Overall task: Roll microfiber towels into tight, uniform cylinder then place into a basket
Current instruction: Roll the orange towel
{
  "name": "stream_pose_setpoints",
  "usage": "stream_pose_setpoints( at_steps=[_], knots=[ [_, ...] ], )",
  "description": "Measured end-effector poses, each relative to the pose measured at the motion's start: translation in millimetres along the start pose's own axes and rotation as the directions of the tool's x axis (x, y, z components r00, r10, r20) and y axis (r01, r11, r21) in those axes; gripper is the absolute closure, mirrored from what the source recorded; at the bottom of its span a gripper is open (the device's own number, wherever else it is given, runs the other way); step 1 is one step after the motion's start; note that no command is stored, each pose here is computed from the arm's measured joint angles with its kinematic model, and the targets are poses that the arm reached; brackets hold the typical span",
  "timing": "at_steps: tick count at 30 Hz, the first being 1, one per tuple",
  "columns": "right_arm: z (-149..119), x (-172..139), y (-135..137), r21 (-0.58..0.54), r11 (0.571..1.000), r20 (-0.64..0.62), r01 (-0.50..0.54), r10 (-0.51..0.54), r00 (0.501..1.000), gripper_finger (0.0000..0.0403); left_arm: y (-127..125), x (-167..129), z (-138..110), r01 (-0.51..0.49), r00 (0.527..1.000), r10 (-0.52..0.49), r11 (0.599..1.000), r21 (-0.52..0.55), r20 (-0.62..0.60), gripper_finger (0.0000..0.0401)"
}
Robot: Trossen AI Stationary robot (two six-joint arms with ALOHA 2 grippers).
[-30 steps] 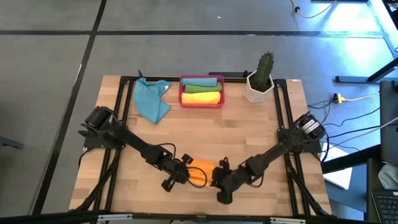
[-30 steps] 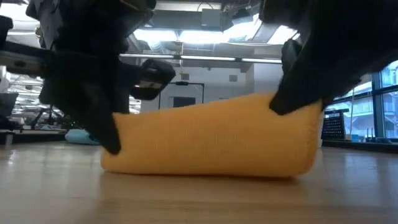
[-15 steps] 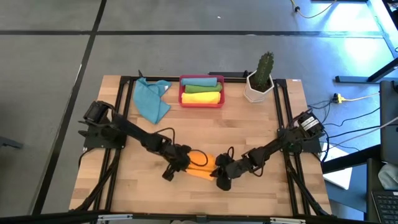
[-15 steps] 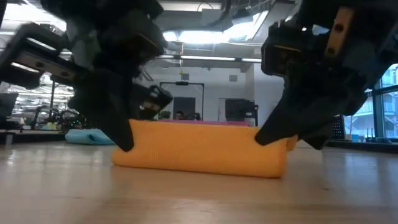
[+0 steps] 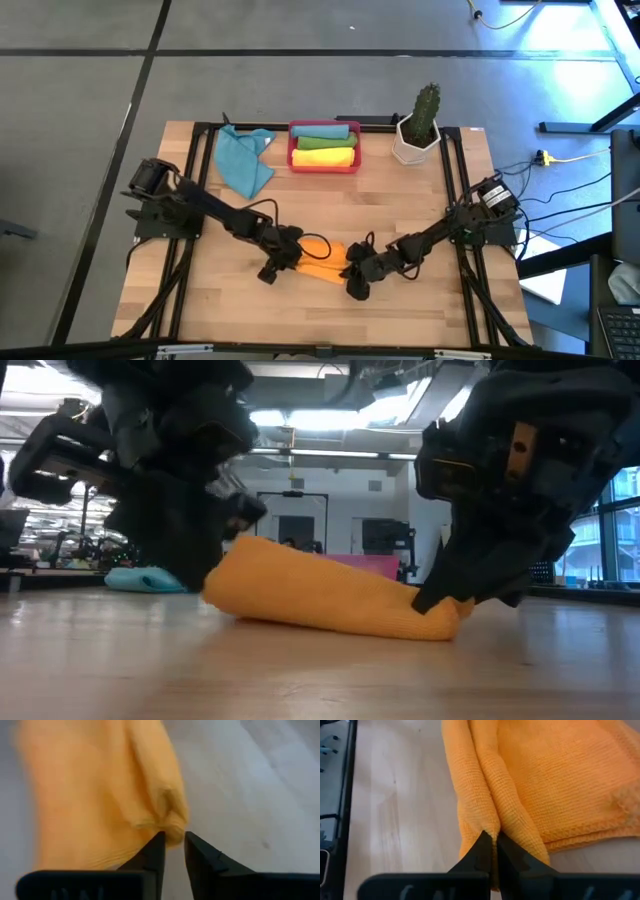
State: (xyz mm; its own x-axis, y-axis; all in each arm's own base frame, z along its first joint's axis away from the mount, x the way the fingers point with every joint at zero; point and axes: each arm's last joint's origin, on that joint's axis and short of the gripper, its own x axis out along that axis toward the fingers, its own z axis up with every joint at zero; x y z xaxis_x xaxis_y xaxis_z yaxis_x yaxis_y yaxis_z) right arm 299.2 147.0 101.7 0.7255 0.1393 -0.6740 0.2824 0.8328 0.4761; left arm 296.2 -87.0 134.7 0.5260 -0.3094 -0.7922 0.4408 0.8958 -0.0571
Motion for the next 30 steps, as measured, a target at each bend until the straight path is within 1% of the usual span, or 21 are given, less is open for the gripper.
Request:
stream_pose_setpoints(
  at_steps=[4,6,8,12,15,16,18,20,23,27,30],
  knots=[
    [-1,0,-1,0.012,1.000,-0.009,0.013,-0.013,1.000,0.0392,-2,-20,7,-0.135,0.991,0.135,0.990,0.043,0.016,0.0311],
    [-1,0,-1,0.013,1.000,-0.004,0.017,-0.017,1.000,0.0392,-4,-26,12,-0.177,0.984,0.175,0.983,0.056,0.048,0.0296],
    [0,0,-1,0.013,1.000,-0.002,0.018,-0.018,1.000,0.0392,-11,-31,16,-0.183,0.981,0.176,0.980,0.082,0.085,0.0284],
    [0,0,-1,0.012,1.000,-0.001,0.022,-0.022,1.000,0.0392,-28,-31,27,-0.167,0.972,0.137,0.974,0.151,0.189,0.0273],
    [-1,0,-1,0.011,1.000,0.000,0.023,-0.023,1.000,0.0392,-43,-22,35,-0.165,0.956,0.103,0.963,0.213,0.273,0.0274],
    [0,0,-2,0.011,1.000,0.000,0.023,-0.023,1.000,0.0392,-46,-17,36,-0.169,0.953,0.099,0.959,0.229,0.287,0.0274],
    [-1,0,-2,0.010,1.000,0.001,0.024,-0.024,1.000,0.0392,-48,-6,33,-0.199,0.952,0.128,0.950,0.241,0.278,0.0274],
    [0,0,-2,0.009,1.000,0.001,0.024,-0.024,1.000,0.0392,-45,4,29,-0.228,0.953,0.167,0.945,0.235,0.254,0.0275],
    [0,0,-2,0.003,1.000,0.000,0.023,-0.023,1.000,0.0392,-36,16,20,-0.231,0.962,0.188,0.947,0.222,0.197,0.0275],
    [-1,0,-2,-0.027,0.999,0.000,0.022,-0.022,1.000,0.0391,-18,21,16,-0.253,0.959,0.226,0.954,0.162,0.169,0.0275],
    [0,0,-1,-0.093,0.995,0.003,0.020,-0.020,1.000,0.0388,-5,21,13,-0.268,0.957,0.253,0.958,0.098,0.143,0.0275]
  ],
)
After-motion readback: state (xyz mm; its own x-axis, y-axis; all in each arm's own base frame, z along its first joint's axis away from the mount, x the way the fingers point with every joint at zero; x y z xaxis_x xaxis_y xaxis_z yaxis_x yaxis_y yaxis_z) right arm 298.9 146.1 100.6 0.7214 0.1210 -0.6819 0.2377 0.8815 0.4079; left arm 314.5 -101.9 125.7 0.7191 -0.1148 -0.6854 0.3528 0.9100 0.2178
